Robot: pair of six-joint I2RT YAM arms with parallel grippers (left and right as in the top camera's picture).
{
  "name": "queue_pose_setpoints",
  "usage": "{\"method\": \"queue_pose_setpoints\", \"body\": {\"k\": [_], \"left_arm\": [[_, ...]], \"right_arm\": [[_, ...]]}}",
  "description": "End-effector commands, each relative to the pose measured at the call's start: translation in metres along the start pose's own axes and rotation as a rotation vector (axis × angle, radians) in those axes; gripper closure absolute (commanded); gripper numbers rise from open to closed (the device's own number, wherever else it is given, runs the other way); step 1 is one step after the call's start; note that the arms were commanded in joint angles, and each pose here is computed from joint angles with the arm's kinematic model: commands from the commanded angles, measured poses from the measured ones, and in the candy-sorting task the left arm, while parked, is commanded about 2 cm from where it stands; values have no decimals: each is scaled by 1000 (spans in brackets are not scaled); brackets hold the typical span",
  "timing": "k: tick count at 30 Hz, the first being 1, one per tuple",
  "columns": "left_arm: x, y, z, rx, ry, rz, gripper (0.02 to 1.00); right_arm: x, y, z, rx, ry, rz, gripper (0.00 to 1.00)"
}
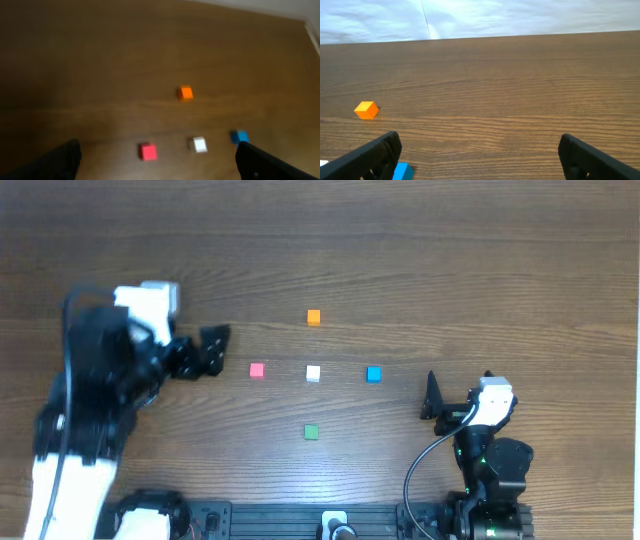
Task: Stack Cubes
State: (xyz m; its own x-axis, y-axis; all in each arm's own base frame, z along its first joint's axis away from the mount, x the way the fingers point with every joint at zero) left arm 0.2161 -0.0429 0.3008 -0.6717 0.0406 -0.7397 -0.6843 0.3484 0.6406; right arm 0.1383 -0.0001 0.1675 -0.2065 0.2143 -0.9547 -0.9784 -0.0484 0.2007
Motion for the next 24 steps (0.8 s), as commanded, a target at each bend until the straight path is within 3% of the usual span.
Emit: {"method": "queue_pose_setpoints", "body": {"k": [1,14,24], "left_arm": [[-10,-37,-11,-18,58,165,23],[38,-141,-48,-221,95,494,47],[66,-175,-43,-307,102,617,117]], "right_arm": [[2,0,0,-7,4,-3,7],[2,0,0,-7,4,-3,7],[2,0,0,-7,4,-3,9]]}}
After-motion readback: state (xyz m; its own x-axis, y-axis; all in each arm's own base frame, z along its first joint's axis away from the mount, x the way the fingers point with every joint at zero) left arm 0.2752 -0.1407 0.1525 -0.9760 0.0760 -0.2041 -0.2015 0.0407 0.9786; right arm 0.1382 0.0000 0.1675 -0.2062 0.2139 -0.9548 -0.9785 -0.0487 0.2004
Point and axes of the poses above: each gripper's point midway between its finger pads, its own y axis back along the fingers, its own z axis along the line the jaws close on, x = y × z, the point moved 10 cm from there along y, back along the fingers, and after that the axes turned 9 degrees about -y, right-handed, at the moved point
